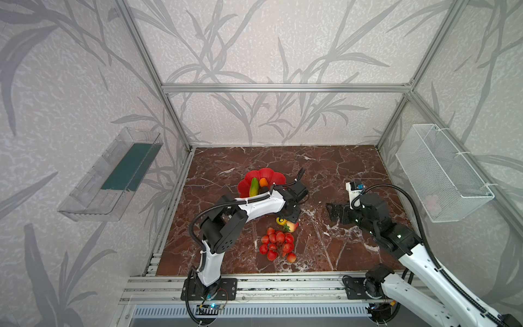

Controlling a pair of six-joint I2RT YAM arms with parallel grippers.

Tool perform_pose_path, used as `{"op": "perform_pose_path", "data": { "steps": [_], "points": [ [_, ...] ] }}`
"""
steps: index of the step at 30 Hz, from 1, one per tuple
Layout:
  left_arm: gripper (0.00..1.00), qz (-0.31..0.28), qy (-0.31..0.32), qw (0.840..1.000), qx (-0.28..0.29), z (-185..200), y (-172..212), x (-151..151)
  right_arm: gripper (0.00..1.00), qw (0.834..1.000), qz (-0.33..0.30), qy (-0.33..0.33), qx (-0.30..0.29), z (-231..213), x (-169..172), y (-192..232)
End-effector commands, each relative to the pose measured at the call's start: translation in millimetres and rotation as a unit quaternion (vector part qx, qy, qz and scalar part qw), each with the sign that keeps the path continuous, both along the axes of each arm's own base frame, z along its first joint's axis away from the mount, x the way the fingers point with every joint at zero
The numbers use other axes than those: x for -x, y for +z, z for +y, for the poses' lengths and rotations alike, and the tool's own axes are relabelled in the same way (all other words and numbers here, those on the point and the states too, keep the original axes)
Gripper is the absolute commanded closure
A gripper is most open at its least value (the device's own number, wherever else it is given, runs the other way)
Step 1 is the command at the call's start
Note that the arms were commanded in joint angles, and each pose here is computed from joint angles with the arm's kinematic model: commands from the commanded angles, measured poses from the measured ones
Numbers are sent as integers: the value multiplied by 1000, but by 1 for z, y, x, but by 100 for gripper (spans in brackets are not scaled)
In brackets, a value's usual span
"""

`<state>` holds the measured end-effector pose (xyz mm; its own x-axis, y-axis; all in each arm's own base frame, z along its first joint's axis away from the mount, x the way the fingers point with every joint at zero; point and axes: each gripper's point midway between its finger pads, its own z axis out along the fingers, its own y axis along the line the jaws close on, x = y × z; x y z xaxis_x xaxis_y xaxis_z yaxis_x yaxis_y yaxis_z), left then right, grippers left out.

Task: Place and organize the fake fruits in the fruit bowl
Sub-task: 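Grasp the yellow squash with the left gripper while the right gripper withdraws, then place the squash in the bowl beside the avocado with the left gripper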

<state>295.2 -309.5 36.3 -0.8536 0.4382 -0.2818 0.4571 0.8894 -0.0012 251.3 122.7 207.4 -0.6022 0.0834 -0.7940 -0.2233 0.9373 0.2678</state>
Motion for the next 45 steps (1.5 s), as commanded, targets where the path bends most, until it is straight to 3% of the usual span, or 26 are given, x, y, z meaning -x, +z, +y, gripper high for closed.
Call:
{"op": "perform_pose_path", "data": {
  "steps": [1,8,12,18,25,30,34,40,45],
  "points": [
    [42,0,0,1000,-16,1,-1,-2,1,1000,0,-5,1,-4,3,-1],
    [58,-7,-13,1000,-1,-7,4,-6,1,1000,-7,-12,-4,-7,5,2],
    [62,-22,-19,999,32,-16,26,-9,1,1000,-9,-13,-6,-8,5,3],
    [63,-79,4,989,121,-24,101,-20,1,1000,-18,-16,-8,-10,5,10],
    [62,-174,61,968,172,20,169,-49,1,1000,-16,-13,1,-10,6,9],
    [62,-153,140,952,226,57,161,-82,1,1000,-4,-1,7,-7,8,3],
    [62,-136,175,948,227,70,136,-106,1,999,27,27,22,0,11,-11],
    [63,-85,178,941,275,58,102,-130,0,996,67,52,21,8,18,-28],
    [63,-58,198,941,269,56,75,-141,2,992,108,69,-6,20,27,-50]
  ]
}}
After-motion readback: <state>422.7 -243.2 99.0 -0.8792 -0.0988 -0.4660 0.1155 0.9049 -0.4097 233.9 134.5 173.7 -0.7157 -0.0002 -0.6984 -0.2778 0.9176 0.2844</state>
